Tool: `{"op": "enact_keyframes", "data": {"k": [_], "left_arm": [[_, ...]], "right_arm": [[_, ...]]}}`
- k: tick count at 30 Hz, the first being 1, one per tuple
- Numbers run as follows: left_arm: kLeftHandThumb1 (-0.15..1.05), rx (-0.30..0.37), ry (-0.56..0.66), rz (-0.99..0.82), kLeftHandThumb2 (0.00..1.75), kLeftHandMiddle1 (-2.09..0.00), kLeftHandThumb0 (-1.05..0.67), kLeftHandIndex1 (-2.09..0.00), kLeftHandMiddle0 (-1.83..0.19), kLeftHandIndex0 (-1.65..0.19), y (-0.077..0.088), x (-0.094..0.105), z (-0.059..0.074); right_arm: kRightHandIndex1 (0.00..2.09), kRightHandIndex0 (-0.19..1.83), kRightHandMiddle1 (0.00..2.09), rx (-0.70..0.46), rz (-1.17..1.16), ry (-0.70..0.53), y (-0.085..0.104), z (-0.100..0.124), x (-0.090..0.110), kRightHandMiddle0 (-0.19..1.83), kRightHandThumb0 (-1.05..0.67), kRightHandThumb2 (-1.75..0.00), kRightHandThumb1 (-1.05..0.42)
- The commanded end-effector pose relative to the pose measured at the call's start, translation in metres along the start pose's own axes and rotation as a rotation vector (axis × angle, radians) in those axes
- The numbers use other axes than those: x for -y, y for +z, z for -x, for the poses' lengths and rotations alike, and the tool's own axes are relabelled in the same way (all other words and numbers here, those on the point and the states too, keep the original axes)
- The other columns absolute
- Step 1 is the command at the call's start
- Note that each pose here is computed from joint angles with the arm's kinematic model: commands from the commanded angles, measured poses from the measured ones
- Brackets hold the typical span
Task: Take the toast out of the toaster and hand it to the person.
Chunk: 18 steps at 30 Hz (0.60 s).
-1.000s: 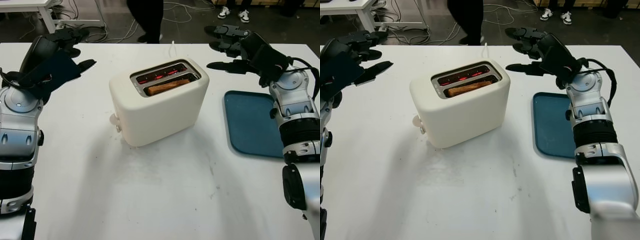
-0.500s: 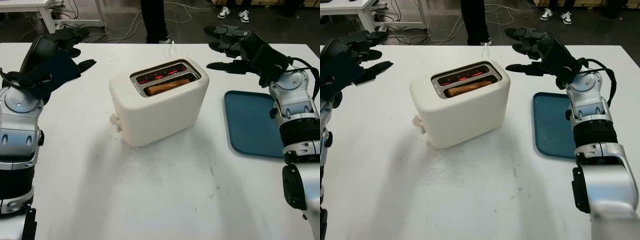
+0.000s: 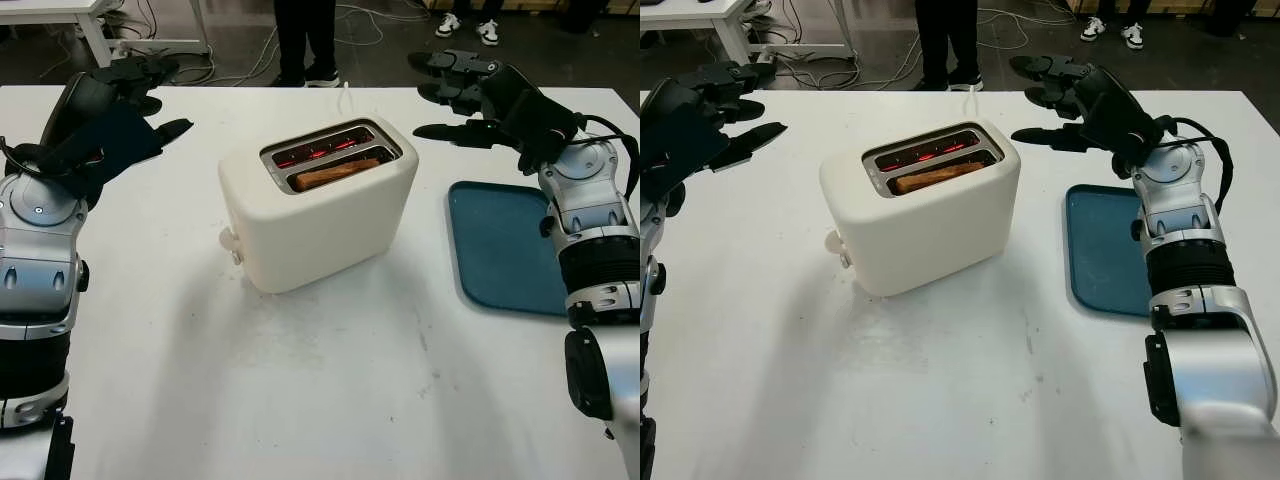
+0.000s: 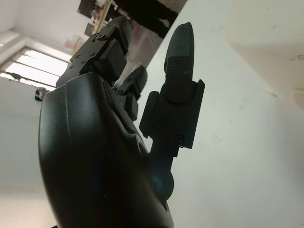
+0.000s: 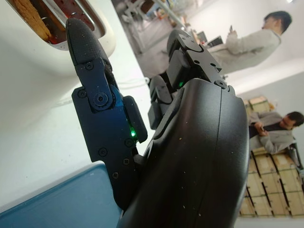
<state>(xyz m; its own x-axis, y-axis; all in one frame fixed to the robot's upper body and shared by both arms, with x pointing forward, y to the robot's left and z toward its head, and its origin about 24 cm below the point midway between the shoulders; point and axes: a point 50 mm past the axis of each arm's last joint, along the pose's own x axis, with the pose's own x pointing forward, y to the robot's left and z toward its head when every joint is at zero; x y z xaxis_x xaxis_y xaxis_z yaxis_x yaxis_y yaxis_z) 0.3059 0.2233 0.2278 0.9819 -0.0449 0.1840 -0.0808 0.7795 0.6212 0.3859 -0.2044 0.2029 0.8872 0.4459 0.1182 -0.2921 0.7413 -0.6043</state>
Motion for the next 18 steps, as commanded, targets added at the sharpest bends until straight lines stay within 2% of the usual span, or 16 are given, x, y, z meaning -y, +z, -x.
{"op": "enact_keyframes", "data": {"k": [1, 18], "left_arm": [[0.92, 0.000, 0.009, -0.013, 0.27, -0.54, -0.46, -0.01, -0.31, -0.49, -0.0011, -0.0009, 0.0011], [0.92, 0.004, 0.009, -0.020, 0.27, -0.56, -0.48, -0.01, -0.32, -0.49, -0.0023, -0.0012, 0.0008]], "right_arm": [[0.01, 0.37, 0.00, 0.011, 0.001, -0.002, 0.0009, 0.0002, -0.0014, 0.38, -0.74, 0.00, -0.86], [0.01, 0.37, 0.01, 0.013, -0.013, -0.002, 0.0001, 0.0001, -0.0023, 0.37, -0.71, 0.00, -0.85]]}}
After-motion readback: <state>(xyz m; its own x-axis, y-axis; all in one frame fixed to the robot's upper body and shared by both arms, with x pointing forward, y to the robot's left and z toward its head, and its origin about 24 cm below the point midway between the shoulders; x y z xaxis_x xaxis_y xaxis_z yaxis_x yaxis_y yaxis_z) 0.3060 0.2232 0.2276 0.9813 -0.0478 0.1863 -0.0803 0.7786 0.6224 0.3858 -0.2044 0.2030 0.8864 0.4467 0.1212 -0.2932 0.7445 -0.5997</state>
